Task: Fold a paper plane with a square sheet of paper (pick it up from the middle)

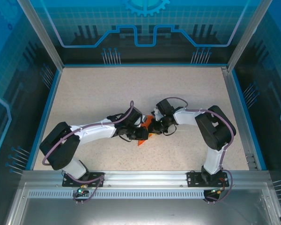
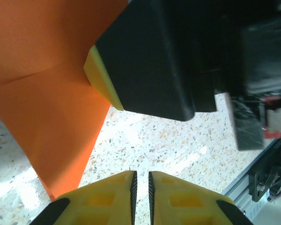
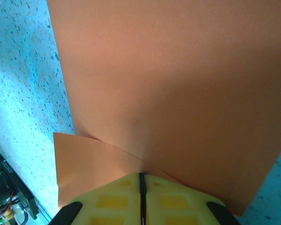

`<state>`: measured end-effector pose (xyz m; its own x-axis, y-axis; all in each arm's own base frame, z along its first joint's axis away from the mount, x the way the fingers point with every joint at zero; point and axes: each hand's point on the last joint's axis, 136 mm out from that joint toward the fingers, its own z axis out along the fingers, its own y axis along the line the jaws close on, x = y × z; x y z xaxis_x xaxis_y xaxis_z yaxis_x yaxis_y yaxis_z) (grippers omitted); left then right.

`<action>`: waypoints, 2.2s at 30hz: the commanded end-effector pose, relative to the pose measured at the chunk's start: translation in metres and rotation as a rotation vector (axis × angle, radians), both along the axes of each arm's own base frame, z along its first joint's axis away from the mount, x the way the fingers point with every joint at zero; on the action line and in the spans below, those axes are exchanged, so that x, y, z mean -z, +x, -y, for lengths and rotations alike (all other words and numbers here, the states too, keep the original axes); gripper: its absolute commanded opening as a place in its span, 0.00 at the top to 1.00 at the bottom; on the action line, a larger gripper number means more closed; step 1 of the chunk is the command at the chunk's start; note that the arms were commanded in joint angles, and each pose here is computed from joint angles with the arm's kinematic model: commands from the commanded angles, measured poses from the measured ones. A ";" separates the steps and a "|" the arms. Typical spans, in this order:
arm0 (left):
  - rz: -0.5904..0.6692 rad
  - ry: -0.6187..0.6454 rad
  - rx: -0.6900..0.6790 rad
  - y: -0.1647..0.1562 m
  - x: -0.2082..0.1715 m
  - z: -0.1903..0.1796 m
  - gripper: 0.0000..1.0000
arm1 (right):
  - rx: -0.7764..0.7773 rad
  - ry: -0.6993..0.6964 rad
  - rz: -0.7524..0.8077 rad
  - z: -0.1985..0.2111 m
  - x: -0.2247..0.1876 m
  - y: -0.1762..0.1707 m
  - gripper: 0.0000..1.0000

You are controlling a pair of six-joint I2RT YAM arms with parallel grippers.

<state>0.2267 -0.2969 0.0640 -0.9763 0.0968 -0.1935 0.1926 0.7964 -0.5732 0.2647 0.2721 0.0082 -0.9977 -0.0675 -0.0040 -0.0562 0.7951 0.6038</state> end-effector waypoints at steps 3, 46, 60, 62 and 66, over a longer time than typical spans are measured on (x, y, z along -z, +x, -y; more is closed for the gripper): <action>-0.040 0.022 0.010 -0.003 0.014 0.002 0.84 | 0.032 -0.186 -0.085 0.032 0.037 -0.020 0.91; -0.094 -0.031 -0.017 -0.002 0.026 -0.004 0.81 | 0.027 -0.242 -0.092 0.041 0.044 -0.023 0.91; -0.135 0.028 0.001 -0.012 0.044 -0.014 0.81 | 0.027 -0.249 -0.096 0.043 0.045 -0.025 0.91; -0.148 0.046 0.000 -0.014 0.050 -0.016 0.81 | 0.027 -0.250 -0.097 0.043 0.046 -0.025 0.91; -0.177 0.066 -0.009 -0.019 0.061 -0.021 0.82 | 0.026 -0.256 -0.098 0.044 0.046 -0.026 0.91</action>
